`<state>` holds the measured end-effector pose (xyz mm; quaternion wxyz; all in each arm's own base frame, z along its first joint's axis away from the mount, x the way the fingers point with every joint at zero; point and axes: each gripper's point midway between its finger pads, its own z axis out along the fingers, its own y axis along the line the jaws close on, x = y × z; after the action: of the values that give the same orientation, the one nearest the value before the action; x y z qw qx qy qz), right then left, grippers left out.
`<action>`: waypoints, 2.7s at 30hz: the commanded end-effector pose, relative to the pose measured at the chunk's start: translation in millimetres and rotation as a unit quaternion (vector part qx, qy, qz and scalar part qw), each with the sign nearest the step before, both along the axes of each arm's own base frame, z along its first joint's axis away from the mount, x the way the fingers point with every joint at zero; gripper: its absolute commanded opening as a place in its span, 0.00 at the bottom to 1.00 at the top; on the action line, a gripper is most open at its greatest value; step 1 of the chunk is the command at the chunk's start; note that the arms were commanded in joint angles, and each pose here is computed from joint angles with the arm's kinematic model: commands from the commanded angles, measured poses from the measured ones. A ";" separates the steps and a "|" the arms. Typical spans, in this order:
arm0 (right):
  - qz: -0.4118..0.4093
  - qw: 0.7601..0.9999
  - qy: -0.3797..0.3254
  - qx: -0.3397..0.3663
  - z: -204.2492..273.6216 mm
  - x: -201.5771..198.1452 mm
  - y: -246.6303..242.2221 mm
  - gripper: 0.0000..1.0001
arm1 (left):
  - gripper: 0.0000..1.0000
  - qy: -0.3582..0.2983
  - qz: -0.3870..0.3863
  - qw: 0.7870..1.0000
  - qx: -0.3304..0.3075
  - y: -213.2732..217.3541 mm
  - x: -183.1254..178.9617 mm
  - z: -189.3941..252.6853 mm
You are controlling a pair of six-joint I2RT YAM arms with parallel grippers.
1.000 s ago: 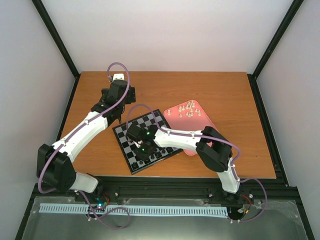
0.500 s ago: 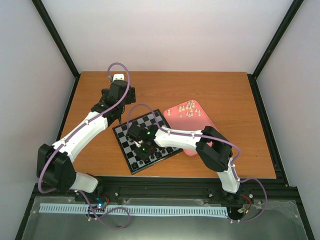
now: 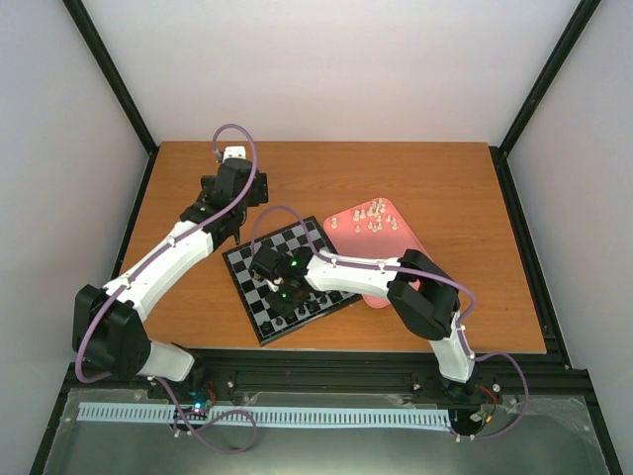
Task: Set up the chess pieces on the board
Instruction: Place the chess piece on the chessboard, then pick up the chess piece from the storage box.
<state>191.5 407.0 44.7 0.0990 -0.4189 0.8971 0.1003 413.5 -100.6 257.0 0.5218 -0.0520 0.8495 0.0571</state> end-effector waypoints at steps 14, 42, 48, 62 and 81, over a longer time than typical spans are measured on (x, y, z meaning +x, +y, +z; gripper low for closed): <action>-0.043 0.994 -0.089 0.051 75.4 32.8 -15.0 0.28 | 1.00 -0.017 -0.002 1.000 -0.008 -3.7 0.8 11.4; -0.261 0.961 -0.078 -0.042 -1.1 149.4 -182.7 0.28 | 1.00 -0.004 -0.001 1.000 0.001 -6.4 7.5 1.1; -0.251 0.965 -0.061 -0.031 -7.8 145.4 -177.0 0.27 | 1.00 -0.001 -0.001 1.000 0.003 -7.1 9.4 -1.8; -0.252 0.966 -0.041 -0.041 -19.9 134.5 -181.6 0.23 | 1.00 0.003 -0.001 1.000 0.004 -8.8 12.2 -4.9; -0.246 0.967 -0.065 -0.004 21.2 139.7 -174.7 0.03 | 1.00 -0.003 0.000 1.000 0.003 -6.4 8.9 0.1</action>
<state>325.0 228.1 41.1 0.1538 -0.1900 0.9693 0.0256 420.5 -103.9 233.9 0.5001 -0.0440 0.8620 0.0693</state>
